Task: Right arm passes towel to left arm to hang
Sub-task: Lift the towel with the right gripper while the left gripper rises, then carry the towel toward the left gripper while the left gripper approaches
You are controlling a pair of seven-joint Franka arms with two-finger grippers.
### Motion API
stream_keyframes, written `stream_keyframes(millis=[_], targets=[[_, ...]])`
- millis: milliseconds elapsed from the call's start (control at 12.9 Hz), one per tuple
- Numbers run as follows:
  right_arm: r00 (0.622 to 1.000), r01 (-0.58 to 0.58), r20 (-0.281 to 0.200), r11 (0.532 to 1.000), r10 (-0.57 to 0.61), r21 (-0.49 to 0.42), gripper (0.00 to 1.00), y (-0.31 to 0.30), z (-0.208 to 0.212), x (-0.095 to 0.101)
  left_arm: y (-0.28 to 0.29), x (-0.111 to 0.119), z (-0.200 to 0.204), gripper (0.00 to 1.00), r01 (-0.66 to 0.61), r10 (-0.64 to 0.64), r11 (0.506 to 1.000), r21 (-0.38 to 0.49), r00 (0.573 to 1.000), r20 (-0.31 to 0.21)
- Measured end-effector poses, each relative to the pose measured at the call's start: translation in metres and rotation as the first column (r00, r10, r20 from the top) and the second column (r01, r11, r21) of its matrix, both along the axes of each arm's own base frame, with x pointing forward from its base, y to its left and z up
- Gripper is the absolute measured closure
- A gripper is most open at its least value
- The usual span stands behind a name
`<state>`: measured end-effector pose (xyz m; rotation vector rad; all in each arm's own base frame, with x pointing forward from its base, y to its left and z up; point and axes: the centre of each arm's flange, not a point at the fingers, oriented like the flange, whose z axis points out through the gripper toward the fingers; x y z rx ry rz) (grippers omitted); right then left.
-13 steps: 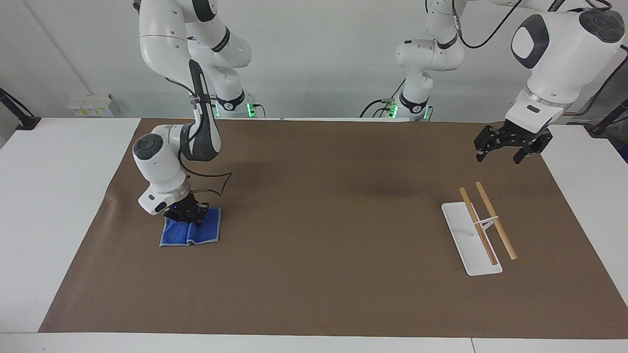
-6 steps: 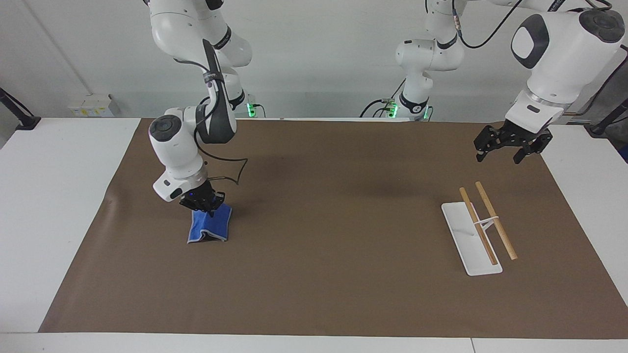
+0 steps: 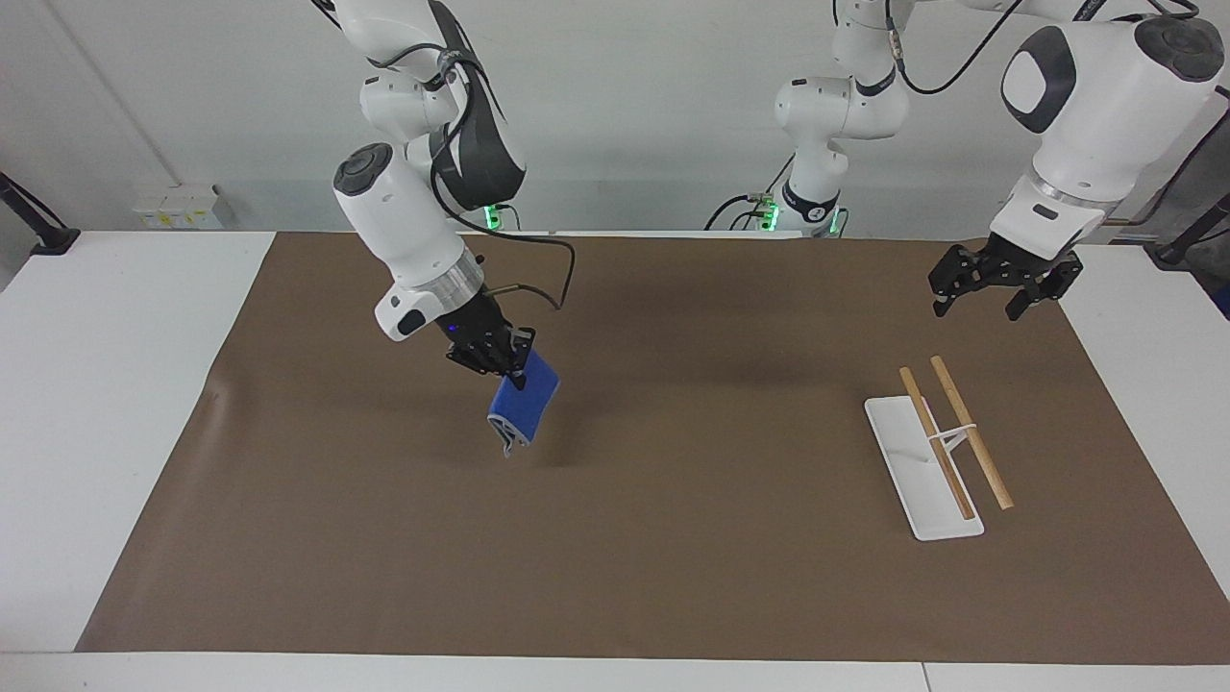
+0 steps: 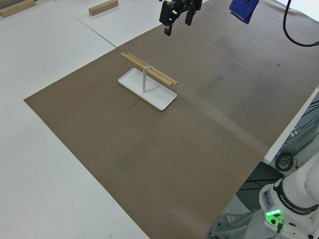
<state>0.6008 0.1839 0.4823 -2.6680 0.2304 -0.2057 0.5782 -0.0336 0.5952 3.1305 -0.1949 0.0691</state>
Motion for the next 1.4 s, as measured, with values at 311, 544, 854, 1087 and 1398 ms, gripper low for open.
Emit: stream_keyframes(millis=[311, 544, 854, 1087, 1398], targets=[[0.991, 0.124, -0.062, 0.983, -0.116, 0.137, 0.96, 0.051, 0.037, -0.008, -0.007, -0.004, 0.002, 0.0, -0.051, 0.05, 0.988, -0.149, 0.999, -0.013], [0.969, 0.243, -0.094, 0.948, -0.228, 0.205, 0.96, 0.089, 0.065, -0.017, -0.014, -0.007, -0.014, 0.0, -0.209, 0.207, 0.932, -0.297, 0.978, -0.039], [0.937, 0.347, -0.132, 0.902, -0.323, 0.257, 0.96, 0.124, 0.065, -0.024, -0.073, -0.02, -0.032, 0.0, -0.433, 0.432, 0.787, -0.439, 0.895, -0.108], [0.934, 0.354, -0.138, 0.9, -0.328, 0.254, 0.96, 0.123, 0.062, -0.022, -0.123, -0.027, -0.035, 0.0, -0.546, 0.547, 0.672, -0.5, 0.821, -0.162], [0.934, 0.354, -0.139, 0.9, -0.328, 0.254, 0.96, 0.123, 0.062, -0.022, -0.176, -0.04, -0.05, 0.0, -0.662, 0.653, 0.514, -0.546, 0.714, -0.251]])
